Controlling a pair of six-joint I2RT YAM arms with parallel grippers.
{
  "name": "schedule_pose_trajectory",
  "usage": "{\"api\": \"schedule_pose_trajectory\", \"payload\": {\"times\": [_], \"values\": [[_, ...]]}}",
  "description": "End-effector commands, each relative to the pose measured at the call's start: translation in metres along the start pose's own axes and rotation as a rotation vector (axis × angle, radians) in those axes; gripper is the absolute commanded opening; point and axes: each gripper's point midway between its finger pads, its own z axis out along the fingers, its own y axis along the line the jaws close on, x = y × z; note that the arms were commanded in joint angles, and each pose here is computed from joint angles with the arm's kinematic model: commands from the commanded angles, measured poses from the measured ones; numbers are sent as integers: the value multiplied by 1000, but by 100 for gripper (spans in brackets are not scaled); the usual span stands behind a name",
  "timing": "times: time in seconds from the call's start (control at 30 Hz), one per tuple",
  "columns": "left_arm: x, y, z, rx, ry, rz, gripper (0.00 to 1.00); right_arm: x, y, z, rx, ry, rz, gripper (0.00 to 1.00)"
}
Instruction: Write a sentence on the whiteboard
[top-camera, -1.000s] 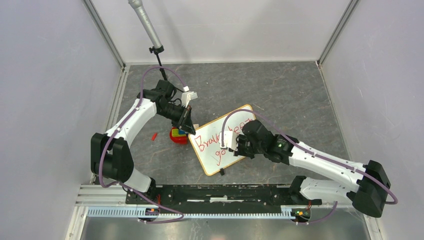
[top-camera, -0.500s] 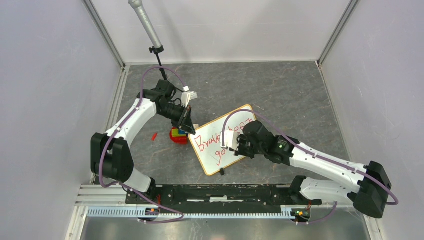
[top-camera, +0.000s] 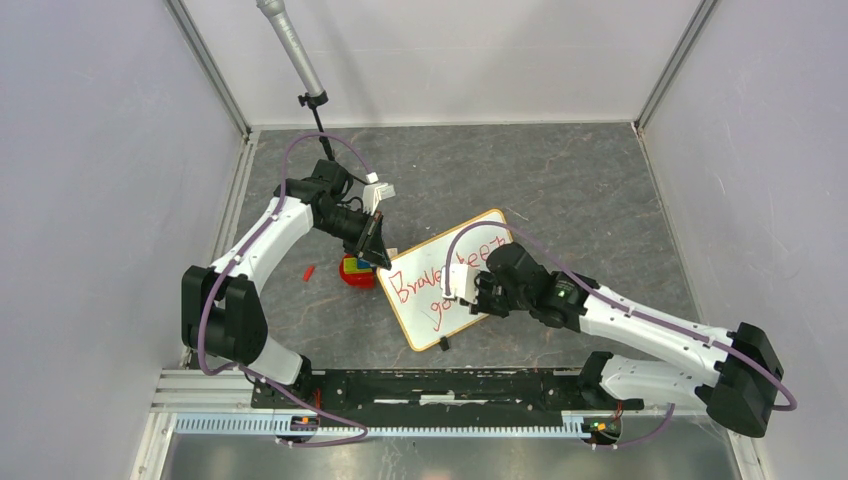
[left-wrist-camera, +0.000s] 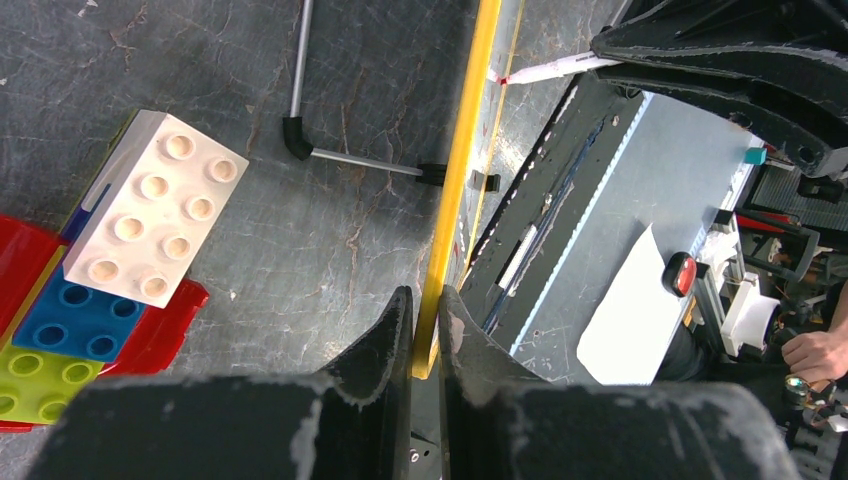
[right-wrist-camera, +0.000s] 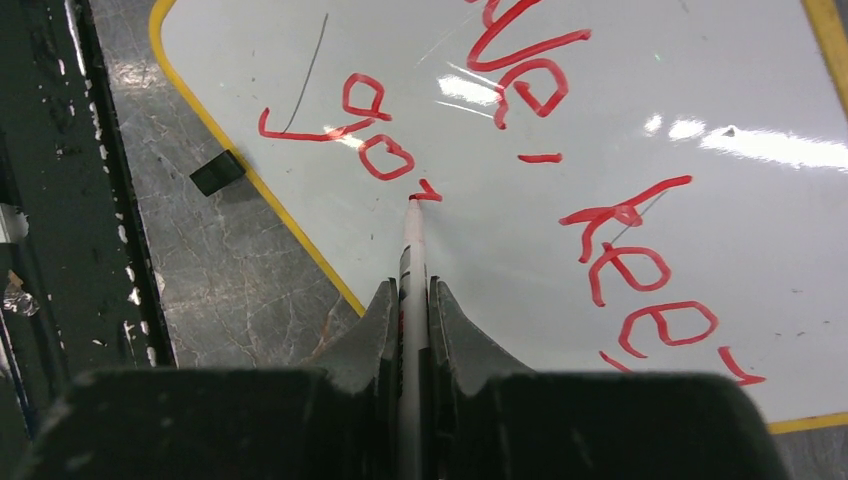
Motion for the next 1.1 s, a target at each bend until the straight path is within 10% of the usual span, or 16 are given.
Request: {"api": "schedule_pose_trajectory", "payload": {"times": [0.0, 1.07], "values": [[-3, 15, 2, -62, -5, 42, 2, 14, 13, 5, -52, 32, -18, 0], [-3, 13, 1, -63, -9, 44, 2, -23, -21, -3, 73, -28, -17, 0]]}}
